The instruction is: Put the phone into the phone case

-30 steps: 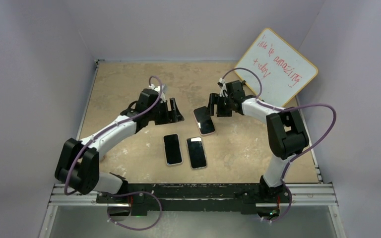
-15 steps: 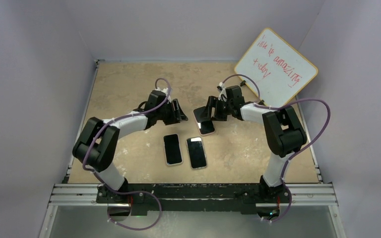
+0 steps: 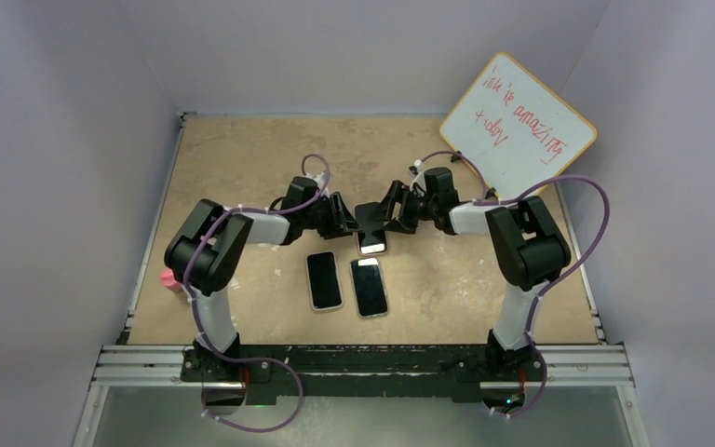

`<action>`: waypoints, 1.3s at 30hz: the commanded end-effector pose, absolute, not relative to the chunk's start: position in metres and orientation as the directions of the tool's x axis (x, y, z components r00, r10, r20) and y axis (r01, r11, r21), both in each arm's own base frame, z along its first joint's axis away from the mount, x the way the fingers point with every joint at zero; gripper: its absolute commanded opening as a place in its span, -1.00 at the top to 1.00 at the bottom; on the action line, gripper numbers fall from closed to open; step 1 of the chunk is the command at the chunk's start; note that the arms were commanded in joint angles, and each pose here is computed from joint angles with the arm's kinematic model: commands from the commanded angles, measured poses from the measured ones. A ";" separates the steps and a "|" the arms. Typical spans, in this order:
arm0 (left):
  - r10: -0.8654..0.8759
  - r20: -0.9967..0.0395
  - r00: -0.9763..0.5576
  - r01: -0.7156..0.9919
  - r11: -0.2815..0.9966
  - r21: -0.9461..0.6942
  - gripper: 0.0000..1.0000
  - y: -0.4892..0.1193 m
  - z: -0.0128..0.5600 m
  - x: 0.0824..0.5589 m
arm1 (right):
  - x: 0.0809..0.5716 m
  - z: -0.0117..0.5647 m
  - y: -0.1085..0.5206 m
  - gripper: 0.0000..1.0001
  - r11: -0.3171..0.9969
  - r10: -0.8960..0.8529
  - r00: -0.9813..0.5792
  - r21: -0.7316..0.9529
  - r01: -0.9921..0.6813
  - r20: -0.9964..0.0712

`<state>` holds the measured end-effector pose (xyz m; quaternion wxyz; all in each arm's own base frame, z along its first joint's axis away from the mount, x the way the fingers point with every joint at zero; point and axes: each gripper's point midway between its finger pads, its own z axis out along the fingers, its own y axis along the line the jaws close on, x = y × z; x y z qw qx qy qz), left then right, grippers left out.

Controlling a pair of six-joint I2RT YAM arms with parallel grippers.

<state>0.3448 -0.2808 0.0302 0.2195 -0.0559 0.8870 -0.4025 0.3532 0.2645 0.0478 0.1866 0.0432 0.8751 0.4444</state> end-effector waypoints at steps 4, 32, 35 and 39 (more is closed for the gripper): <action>-0.264 -0.316 -0.911 0.080 0.639 -0.765 0.35 -0.285 0.016 0.340 | 0.358 0.074 0.286 -0.57 0.445 0.301 -0.928 0.893 -0.069 -0.221; -0.248 -0.346 -0.905 0.101 0.665 -0.740 0.78 -0.273 0.005 0.330 | 0.338 0.090 0.294 -0.01 0.343 0.204 -0.953 0.928 -0.144 -0.223; -0.262 -0.351 -0.899 0.093 0.668 -0.738 0.77 -0.270 0.007 0.331 | 0.337 0.098 0.295 0.06 0.323 0.206 -0.949 0.932 -0.164 -0.238; -0.264 -0.352 -0.898 0.095 0.665 -0.741 0.75 -0.269 0.008 0.333 | 0.337 0.091 0.292 0.13 0.367 0.207 -0.949 0.918 -0.151 -0.239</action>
